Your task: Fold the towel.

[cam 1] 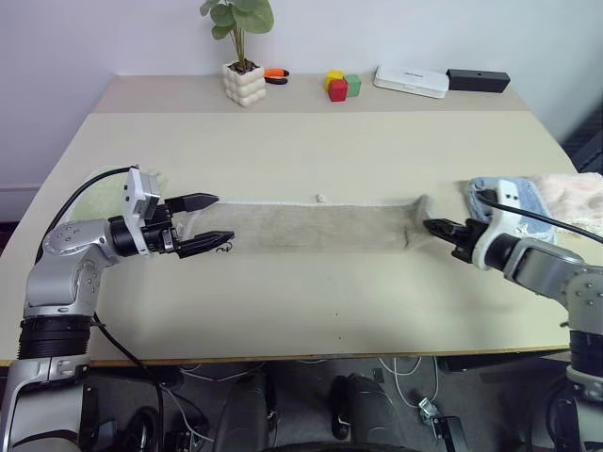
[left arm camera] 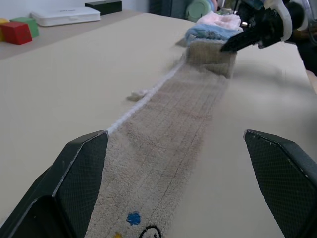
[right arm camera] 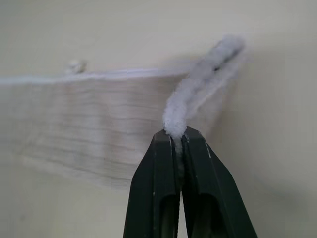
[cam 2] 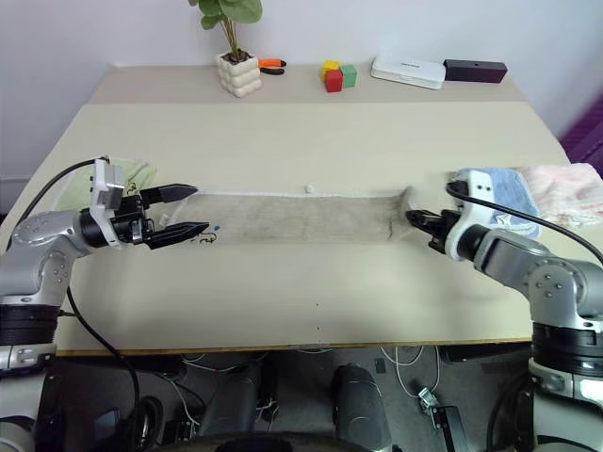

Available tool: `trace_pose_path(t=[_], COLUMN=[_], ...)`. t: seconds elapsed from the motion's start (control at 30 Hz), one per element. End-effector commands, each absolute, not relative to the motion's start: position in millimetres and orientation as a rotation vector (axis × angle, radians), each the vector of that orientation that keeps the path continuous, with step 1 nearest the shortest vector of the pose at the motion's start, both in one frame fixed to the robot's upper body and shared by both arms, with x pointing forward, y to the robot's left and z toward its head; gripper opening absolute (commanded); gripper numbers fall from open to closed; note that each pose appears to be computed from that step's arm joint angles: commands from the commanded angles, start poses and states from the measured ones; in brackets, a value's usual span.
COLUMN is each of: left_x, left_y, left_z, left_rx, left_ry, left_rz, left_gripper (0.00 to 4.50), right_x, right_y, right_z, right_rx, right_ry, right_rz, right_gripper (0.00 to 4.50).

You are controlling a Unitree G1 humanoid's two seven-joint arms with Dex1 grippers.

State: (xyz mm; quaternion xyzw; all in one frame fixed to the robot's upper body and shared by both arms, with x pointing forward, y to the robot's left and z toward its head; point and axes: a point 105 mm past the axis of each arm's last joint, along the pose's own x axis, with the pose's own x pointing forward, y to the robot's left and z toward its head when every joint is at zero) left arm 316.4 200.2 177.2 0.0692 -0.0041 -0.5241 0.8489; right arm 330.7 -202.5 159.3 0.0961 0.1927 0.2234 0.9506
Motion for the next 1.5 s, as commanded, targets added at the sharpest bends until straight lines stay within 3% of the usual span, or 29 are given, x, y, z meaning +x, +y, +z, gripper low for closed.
trace_pose_path(t=[0.03,0.23,0.37,0.83,1.27,1.4,1.5], left_x=[314.7,310.9,310.2,297.2,297.3,298.8,299.8], left_y=[205.6,203.8,206.7,207.7,207.6,207.0,206.9], left_z=[188.9,188.6,189.2,187.0,185.1,185.3,185.4], left_rx=[0.173,0.167,0.164,0.156,0.146,0.147,0.148], left_ry=[-0.051,-0.051,-0.055,-0.043,-0.041,-0.043,-0.044], left_rz=[-1.083,-1.084,-1.057,-1.033,-1.027,-1.028,-1.029], left_gripper=[4.50,4.50,4.50,4.50,4.50,4.50,4.50], right_x=[332.7,339.1,328.2,339.0,337.5,338.7,335.1], right_y=[-165.2,-123.0,-85.1,-31.7,-19.1,-17.9,-16.8], right_z=[186.2,189.0,170.2,156.2,140.5,139.7,139.4], right_rx=[0.091,0.109,0.089,0.144,0.044,0.069,0.046], right_ry=[0.299,0.292,0.359,0.364,0.351,0.358,0.360], right_rz=[0.583,0.725,0.896,0.987,1.009,0.990,1.011], right_gripper=[0.02,0.02,0.02,0.02,0.02,1.33,2.85])
